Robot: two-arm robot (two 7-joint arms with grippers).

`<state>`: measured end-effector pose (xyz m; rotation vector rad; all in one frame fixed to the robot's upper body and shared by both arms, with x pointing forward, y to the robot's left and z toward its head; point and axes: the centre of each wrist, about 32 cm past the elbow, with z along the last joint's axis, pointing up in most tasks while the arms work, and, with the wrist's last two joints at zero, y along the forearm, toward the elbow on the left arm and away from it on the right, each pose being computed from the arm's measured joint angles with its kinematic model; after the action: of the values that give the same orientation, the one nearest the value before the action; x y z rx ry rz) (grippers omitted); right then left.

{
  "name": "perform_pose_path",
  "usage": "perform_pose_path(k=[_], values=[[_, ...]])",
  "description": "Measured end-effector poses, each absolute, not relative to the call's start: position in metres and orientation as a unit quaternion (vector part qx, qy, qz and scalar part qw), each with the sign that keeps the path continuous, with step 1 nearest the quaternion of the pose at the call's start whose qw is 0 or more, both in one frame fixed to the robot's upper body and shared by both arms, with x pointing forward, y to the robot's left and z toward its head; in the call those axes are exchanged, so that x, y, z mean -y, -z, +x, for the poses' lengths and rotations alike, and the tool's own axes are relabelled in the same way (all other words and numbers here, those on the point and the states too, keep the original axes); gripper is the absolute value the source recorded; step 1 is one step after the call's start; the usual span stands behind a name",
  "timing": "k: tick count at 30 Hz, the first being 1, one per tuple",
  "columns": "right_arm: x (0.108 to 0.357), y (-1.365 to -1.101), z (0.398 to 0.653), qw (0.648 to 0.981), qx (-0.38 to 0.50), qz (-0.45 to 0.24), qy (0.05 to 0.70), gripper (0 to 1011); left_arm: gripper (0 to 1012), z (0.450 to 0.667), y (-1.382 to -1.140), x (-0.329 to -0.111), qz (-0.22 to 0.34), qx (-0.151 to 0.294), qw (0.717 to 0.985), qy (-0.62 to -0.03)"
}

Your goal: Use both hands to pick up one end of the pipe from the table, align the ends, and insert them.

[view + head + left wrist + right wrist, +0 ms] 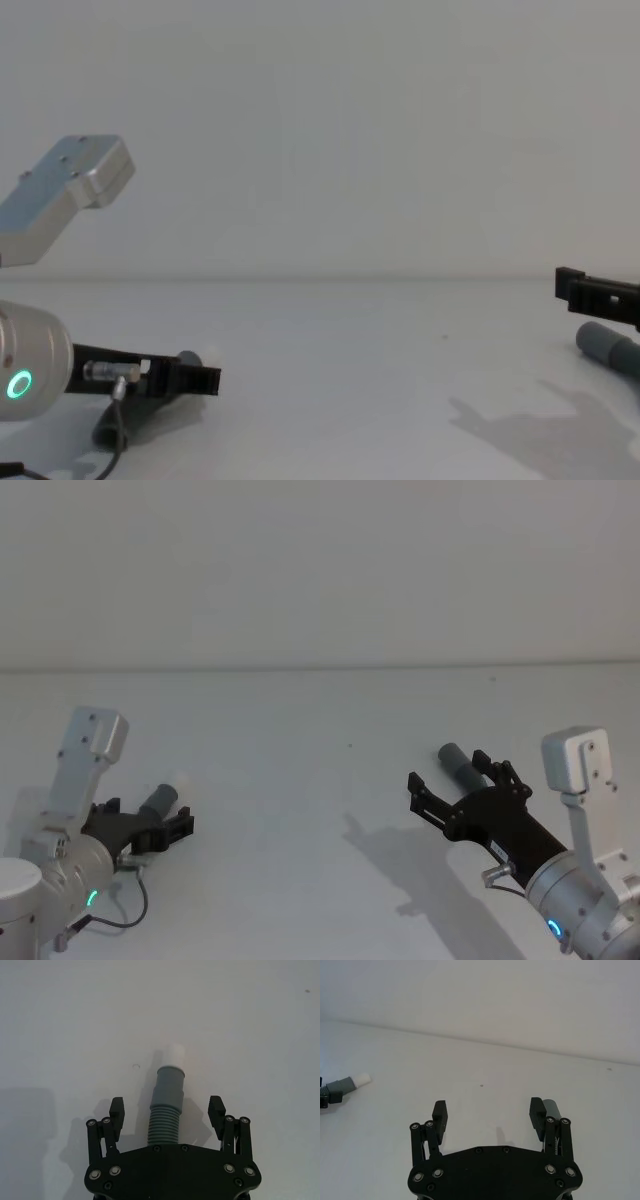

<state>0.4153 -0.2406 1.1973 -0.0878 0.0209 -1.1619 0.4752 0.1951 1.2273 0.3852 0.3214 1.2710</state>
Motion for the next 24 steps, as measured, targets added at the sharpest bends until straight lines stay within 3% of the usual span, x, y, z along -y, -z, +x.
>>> perform_pose_path(k=[24], values=[[0.2406,-1.1973,0.4153,0.835,-0.010,-0.041,0.549,1000,1001,0.4791,-1.2254,-0.1953,0.174,-0.151,0.777,-0.586]])
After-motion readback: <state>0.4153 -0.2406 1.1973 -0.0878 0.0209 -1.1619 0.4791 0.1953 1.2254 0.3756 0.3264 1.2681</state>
